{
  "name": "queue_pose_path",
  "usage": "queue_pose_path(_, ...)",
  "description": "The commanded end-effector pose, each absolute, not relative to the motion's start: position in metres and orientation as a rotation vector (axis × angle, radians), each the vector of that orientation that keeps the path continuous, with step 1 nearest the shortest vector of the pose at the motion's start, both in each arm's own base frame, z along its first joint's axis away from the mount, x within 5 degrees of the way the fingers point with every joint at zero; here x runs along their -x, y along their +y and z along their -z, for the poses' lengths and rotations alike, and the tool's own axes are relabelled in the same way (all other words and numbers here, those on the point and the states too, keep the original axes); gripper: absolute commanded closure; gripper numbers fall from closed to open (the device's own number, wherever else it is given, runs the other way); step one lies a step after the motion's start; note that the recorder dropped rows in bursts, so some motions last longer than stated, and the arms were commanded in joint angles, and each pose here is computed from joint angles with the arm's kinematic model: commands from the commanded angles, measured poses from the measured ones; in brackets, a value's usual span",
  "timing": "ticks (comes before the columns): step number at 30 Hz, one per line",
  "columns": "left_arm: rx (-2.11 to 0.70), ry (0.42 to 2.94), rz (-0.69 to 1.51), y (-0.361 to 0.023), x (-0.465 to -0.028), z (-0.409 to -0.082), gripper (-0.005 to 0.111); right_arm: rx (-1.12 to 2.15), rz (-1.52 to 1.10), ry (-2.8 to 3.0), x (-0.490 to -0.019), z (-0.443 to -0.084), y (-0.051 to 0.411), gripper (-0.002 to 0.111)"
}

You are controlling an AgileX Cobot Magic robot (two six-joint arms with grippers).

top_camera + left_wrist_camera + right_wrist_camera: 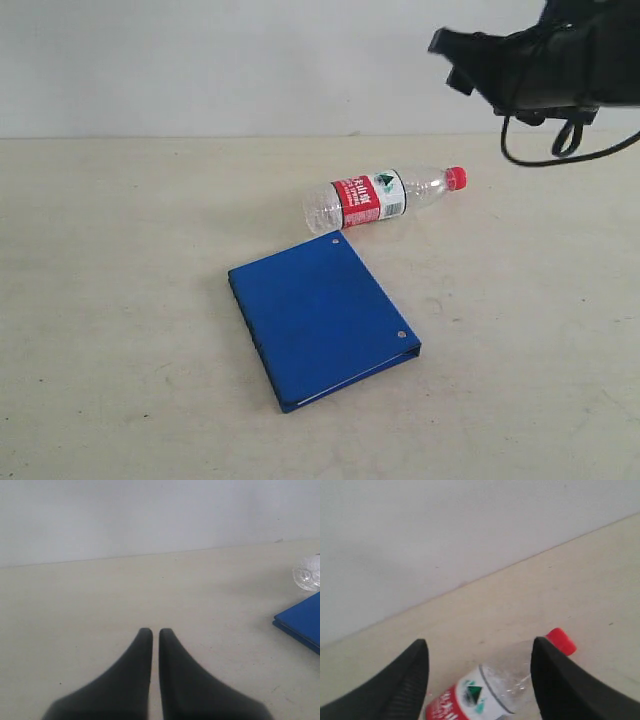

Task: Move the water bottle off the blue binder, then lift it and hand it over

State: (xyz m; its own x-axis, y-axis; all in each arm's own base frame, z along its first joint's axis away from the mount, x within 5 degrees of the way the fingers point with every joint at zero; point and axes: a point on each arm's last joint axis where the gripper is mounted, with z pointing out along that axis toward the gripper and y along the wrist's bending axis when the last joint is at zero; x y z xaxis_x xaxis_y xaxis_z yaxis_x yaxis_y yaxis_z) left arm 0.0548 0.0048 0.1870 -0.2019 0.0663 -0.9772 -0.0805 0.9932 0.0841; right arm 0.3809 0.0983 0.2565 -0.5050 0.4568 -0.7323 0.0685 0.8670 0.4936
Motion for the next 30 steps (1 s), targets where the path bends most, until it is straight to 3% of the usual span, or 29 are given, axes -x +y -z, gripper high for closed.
queue_pose_path(1,0.009,1.754,-0.122,0.004,-0.055,-0.189,0.102,-0.645,-0.934,2.052,-0.401,-0.242,0.064,0.054)
queue_pose_path(5,0.009,1.754,-0.122,0.004,-0.055,-0.189,0.102,-0.837,-1.349,2.100,-0.411,-0.201,0.038,0.054)
queue_pose_path(20,0.009,1.754,-0.122,0.004,-0.055,-0.189,0.102,-0.993,-1.163,2.262,-0.419,-0.125,0.031,0.054)
queue_pose_path(30,0.009,1.754,-0.122,0.004,-0.055,-0.189,0.102,-0.841,-1.139,2.234,-0.448,-0.109,0.030,0.054)
